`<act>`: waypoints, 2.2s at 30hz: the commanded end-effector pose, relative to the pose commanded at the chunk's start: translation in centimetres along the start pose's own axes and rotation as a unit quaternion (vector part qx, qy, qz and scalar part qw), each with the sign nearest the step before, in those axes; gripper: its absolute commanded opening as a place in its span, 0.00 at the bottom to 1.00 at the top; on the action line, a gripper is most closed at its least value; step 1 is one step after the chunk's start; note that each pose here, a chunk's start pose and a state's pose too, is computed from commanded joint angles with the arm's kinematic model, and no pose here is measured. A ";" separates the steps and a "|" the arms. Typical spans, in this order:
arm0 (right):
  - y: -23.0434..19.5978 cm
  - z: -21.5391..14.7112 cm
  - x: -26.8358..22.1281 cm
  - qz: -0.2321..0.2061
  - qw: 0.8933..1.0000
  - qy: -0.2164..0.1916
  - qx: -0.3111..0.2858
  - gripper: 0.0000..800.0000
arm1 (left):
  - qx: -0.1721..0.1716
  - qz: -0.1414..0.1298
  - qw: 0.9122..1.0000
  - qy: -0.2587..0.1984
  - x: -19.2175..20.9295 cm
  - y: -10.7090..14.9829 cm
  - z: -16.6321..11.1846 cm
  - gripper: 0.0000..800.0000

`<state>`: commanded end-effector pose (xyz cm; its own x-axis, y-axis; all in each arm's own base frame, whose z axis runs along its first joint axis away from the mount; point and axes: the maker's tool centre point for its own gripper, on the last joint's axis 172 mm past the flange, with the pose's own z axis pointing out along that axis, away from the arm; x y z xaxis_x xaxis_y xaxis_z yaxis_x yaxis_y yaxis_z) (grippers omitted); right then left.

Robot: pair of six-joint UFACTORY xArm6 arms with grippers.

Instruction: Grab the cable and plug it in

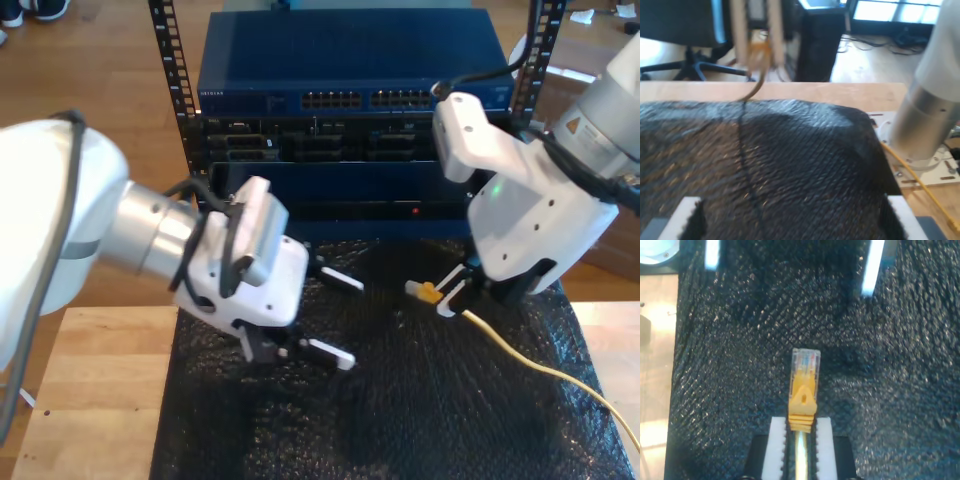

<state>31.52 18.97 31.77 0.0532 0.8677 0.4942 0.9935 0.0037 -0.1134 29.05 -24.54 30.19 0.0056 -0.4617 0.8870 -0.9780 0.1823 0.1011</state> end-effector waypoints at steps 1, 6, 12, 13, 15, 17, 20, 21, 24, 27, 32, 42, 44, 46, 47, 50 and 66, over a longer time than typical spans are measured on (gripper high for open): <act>0.2 0.2 0.3 -0.001 1.000 0.000 -0.003 0.00 | 0.001 0.002 1.000 -0.001 0.2 -0.2 -0.1 1.00; 0.8 2.1 1.8 -0.005 1.000 -0.004 -0.003 0.01 | 0.006 -0.008 1.000 0.008 1.0 -1.9 -0.5 1.00; 1.7 3.7 1.8 0.006 1.000 -0.008 -0.004 0.00 | 0.020 -0.018 0.999 0.038 2.3 -2.6 -0.7 0.99; 1.8 3.9 1.8 0.005 1.000 -0.008 -0.005 0.00 | 0.021 -0.019 0.999 0.041 2.4 -2.7 -0.8 0.99; 2.0 4.2 1.8 0.006 1.000 -0.009 -0.005 0.01 | 0.028 -0.022 0.998 0.042 2.3 -3.0 -1.1 0.99; 2.1 4.2 1.8 0.006 1.000 -0.009 -0.006 0.00 | 0.037 -0.024 0.998 0.040 1.9 -3.4 -1.5 0.97; 2.2 4.2 1.7 0.005 1.000 -0.011 -0.008 0.00 | 0.047 -0.028 0.998 0.037 1.4 -3.9 -1.8 0.94; 2.2 4.1 1.7 0.004 1.000 -0.011 -0.007 0.00 | 0.048 -0.028 0.998 0.036 1.3 -3.9 -1.9 0.94; 2.4 4.0 1.7 0.004 1.000 -0.011 -0.010 0.01 | 0.051 -0.028 0.998 0.035 1.2 -4.1 -1.9 0.89; 2.4 4.0 1.7 0.004 1.000 -0.011 -0.010 0.00 | 0.055 -0.028 0.998 0.033 1.0 -4.3 -2.0 0.84; 3.3 3.9 1.7 0.003 1.000 -0.009 -0.024 0.01 | 0.055 -0.030 0.998 0.033 0.9 -4.2 -2.0 0.76; 3.8 4.3 1.2 0.008 1.000 -0.010 -0.029 0.00 | 0.054 -0.035 0.997 0.033 0.6 -4.1 -1.9 0.55; 3.8 4.3 1.2 0.008 1.000 -0.010 -0.029 0.00 | 0.055 -0.035 0.997 0.033 0.5 -4.2 -2.0 0.45; 3.8 4.3 1.2 0.008 1.000 -0.010 -0.029 0.01 | 0.059 -0.036 0.997 0.031 0.3 -4.4 -2.0 0.44; 3.8 4.3 1.2 0.008 1.000 -0.010 -0.028 0.01 | 0.060 -0.039 0.997 0.030 0.1 -4.5 -2.0 0.43; 3.9 4.3 1.2 0.008 1.000 -0.010 -0.028 0.01 | 0.061 -0.041 0.997 0.029 -0.1 -4.6 -1.9 0.43; 3.9 4.1 1.4 0.008 0.999 -0.009 -0.030 0.01 | 0.060 -0.044 0.997 0.029 -0.4 -4.6 -1.8 0.23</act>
<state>35.05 22.22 28.43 0.0684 0.8763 0.4769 0.9968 -0.0398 -0.0699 33.91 -23.63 30.22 0.1016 -0.4191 0.9022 -0.9911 0.0356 0.1282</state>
